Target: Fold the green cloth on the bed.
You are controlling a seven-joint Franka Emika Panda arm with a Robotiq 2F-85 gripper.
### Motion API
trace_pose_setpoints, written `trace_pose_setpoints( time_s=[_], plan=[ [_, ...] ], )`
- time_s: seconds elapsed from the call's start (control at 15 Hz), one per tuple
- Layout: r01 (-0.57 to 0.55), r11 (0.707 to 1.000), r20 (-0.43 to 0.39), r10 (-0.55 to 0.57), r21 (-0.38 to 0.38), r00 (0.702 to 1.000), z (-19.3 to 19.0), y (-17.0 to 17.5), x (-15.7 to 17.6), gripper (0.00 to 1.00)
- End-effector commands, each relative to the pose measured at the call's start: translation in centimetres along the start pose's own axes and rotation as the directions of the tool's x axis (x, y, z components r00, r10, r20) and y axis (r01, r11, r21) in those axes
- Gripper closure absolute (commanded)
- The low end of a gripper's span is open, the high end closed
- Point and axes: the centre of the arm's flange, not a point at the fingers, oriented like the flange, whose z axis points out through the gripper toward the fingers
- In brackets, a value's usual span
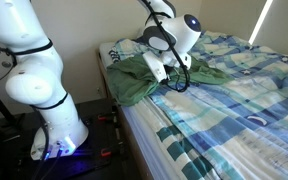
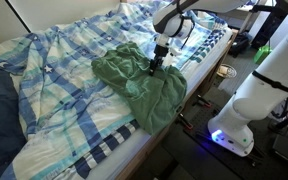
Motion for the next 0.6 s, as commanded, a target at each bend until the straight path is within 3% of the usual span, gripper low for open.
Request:
trace_pose_setpoints(
  time_s=[0.0, 0.07, 0.53],
  plan=[
    [0.02, 0.999, -0.069, -0.018, 0.031, 0.997, -1.5, -2.1, 0.2, 0.92],
    [0.013, 0.999, -0.093, -0.008, 0.052, 0.996, -1.9, -2.4, 0.4, 0.96],
    [-0.065, 0.978, -0.18, 0.101, 0.197, 0.978, -0.8, -3.4, 2.7, 0.93]
  ],
)
